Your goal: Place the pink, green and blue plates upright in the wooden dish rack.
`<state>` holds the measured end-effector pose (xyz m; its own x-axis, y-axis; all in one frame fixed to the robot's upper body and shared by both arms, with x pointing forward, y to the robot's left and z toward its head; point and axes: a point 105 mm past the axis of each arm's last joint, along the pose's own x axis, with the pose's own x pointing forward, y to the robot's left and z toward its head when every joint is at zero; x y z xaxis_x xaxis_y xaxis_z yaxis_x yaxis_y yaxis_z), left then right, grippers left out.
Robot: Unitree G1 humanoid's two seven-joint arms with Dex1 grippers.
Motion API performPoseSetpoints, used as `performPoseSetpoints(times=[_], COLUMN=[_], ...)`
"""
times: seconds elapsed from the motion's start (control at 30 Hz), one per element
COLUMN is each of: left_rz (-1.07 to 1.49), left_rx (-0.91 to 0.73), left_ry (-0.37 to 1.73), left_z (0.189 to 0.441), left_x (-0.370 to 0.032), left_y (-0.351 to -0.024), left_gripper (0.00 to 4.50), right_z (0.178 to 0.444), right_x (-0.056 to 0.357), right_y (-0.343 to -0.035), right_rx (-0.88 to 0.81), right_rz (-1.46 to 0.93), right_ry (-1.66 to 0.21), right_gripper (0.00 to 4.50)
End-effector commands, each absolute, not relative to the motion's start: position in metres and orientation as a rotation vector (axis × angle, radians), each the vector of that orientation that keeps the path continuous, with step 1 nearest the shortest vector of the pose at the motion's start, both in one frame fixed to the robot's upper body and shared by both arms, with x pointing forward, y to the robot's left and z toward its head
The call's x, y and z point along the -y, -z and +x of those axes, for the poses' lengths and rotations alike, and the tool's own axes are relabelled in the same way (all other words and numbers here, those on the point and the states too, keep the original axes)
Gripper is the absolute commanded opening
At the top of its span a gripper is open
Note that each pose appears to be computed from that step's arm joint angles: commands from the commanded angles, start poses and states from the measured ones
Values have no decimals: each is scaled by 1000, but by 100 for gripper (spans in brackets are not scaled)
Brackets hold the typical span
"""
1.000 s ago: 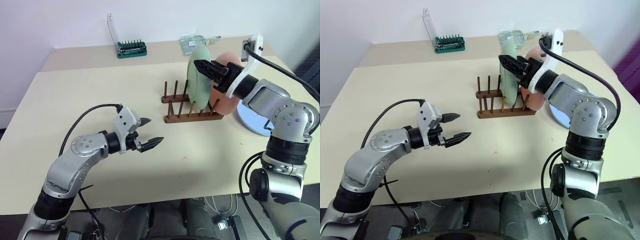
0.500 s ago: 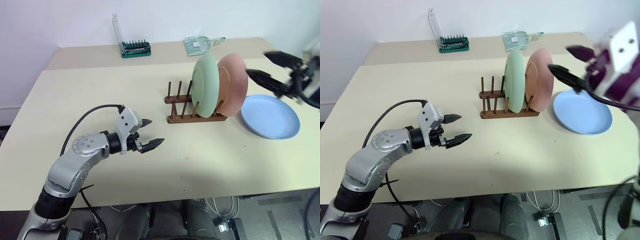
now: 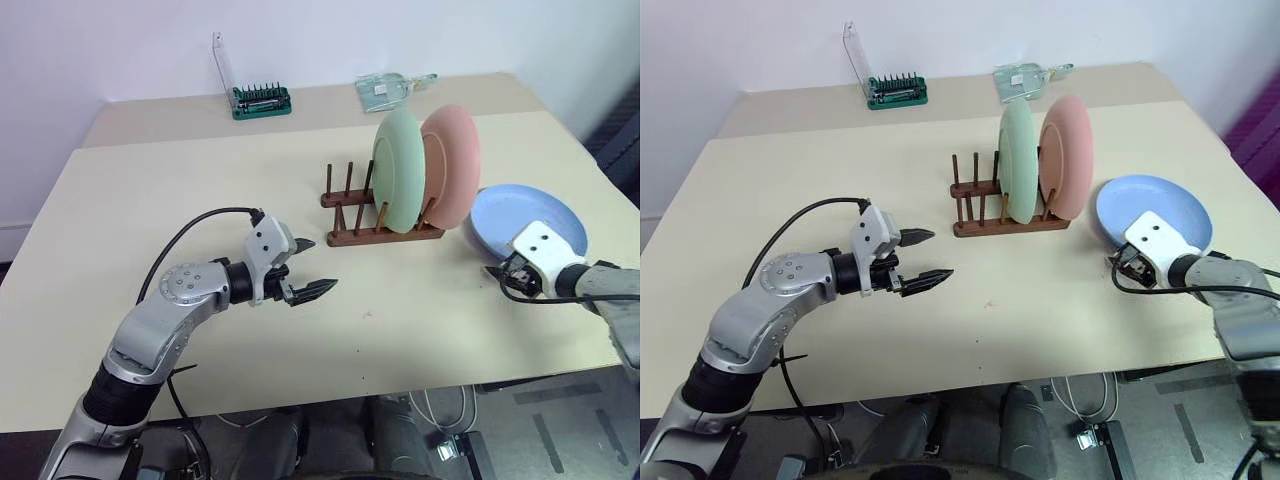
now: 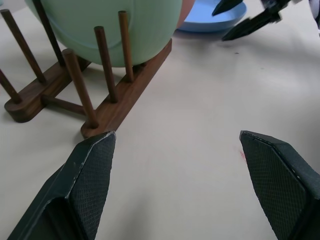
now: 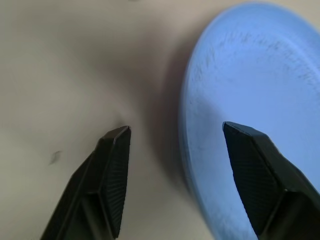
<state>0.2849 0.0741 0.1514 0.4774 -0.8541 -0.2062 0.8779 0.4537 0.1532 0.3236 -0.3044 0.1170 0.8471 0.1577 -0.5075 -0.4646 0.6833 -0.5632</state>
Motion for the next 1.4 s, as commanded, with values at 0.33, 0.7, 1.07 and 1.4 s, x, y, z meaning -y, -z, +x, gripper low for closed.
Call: performPoseSetpoints(times=[0.33,0.7,1.07,1.4], left_rz=[272,310,295,282], left_rx=[-62,-105,-101,-104], left_ry=[1024,973,952,950], left_z=[280,287,285,282], left_x=[-84,-100,-102,-102], left_y=[-163,-148,-147,-147], left_gripper=[411,411,411,411], right_z=[355,272,307,333], right_x=[308,115,50,54], right_y=[-241,-407,-341,-310], right_rx=[-11,682,206,40], right_rz=[-992,-15,481,627], right_ry=[-51,-924,-1017,-904], right_gripper=[8,8,8,8])
